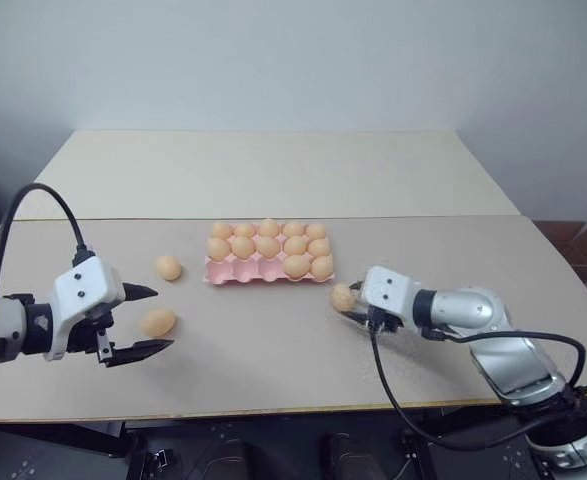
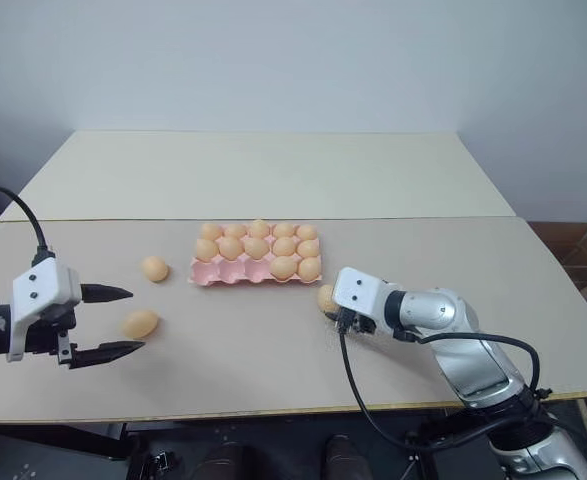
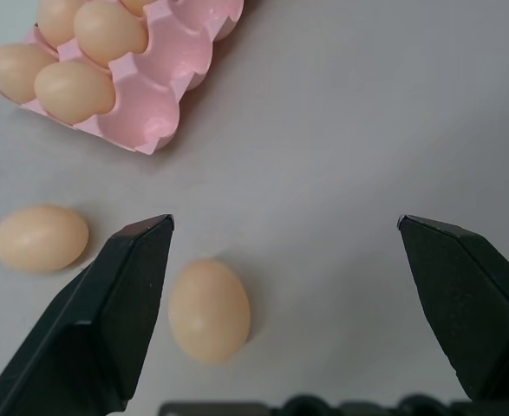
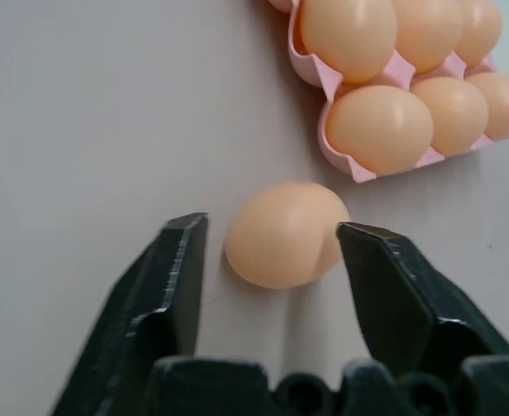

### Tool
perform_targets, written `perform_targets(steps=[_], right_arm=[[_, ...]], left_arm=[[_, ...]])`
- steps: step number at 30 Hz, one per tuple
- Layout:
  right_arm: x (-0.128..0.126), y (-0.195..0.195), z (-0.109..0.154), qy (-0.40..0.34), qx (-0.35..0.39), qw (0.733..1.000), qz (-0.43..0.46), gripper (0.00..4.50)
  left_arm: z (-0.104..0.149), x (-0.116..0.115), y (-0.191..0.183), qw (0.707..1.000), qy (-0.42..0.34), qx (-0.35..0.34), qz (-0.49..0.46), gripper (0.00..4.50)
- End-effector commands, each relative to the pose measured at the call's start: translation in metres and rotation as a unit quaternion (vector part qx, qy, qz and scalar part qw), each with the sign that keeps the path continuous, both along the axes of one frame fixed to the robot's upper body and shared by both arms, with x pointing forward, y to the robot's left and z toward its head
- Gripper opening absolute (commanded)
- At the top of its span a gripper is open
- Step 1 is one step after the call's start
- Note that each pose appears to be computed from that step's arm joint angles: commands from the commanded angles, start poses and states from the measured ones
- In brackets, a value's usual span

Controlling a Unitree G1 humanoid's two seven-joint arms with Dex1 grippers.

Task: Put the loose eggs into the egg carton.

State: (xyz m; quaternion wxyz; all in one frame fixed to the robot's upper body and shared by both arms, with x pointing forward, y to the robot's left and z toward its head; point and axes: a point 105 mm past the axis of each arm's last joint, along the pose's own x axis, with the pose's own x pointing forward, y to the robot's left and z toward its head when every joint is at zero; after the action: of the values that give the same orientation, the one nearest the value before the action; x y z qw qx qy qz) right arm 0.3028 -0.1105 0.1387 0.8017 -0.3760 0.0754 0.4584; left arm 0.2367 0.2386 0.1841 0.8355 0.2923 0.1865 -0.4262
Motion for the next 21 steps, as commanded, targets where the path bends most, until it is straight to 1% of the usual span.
perform_targets(steps=[1,2,3,7,10,14,17,21], right_arm=[[-0.002,0.003,0.016,-0.033,0.008,0.999,0.001,4.04],[0.001,0.003,0.017,-0.041,0.009,0.999,-0.009,4.4],[0.004,0.003,0.017,-0.046,0.009,0.999,-0.016,4.46],[0.013,0.001,0.018,-0.041,0.026,0.998,-0.038,4.46],[0.025,0.002,0.016,-0.052,0.033,0.996,-0.06,4.46],[0.038,0.003,0.003,-0.034,0.04,0.995,-0.085,4.46],[0.042,0.0,-0.007,-0.019,0.03,0.995,-0.095,4.46],[0.044,-0.005,-0.015,0.0,0.038,0.993,-0.113,4.46]], left_arm=[[0.008,0.0,0.0,1.0,-0.021,0.014,-0.003,4.5],[0.008,0.001,-0.001,1.0,-0.021,0.014,-0.004,4.5],[0.008,0.001,-0.001,1.0,-0.022,0.013,-0.004,4.5],[0.008,0.002,-0.001,1.0,-0.025,0.015,-0.004,4.5],[0.007,0.003,-0.001,1.0,-0.024,0.016,-0.003,4.5],[0.006,0.003,0.0,1.0,-0.024,0.019,-0.001,4.5],[0.006,0.002,0.001,0.999,-0.023,0.022,0.002,4.5],[0.006,-0.001,0.004,0.999,-0.02,0.026,0.007,4.5]])
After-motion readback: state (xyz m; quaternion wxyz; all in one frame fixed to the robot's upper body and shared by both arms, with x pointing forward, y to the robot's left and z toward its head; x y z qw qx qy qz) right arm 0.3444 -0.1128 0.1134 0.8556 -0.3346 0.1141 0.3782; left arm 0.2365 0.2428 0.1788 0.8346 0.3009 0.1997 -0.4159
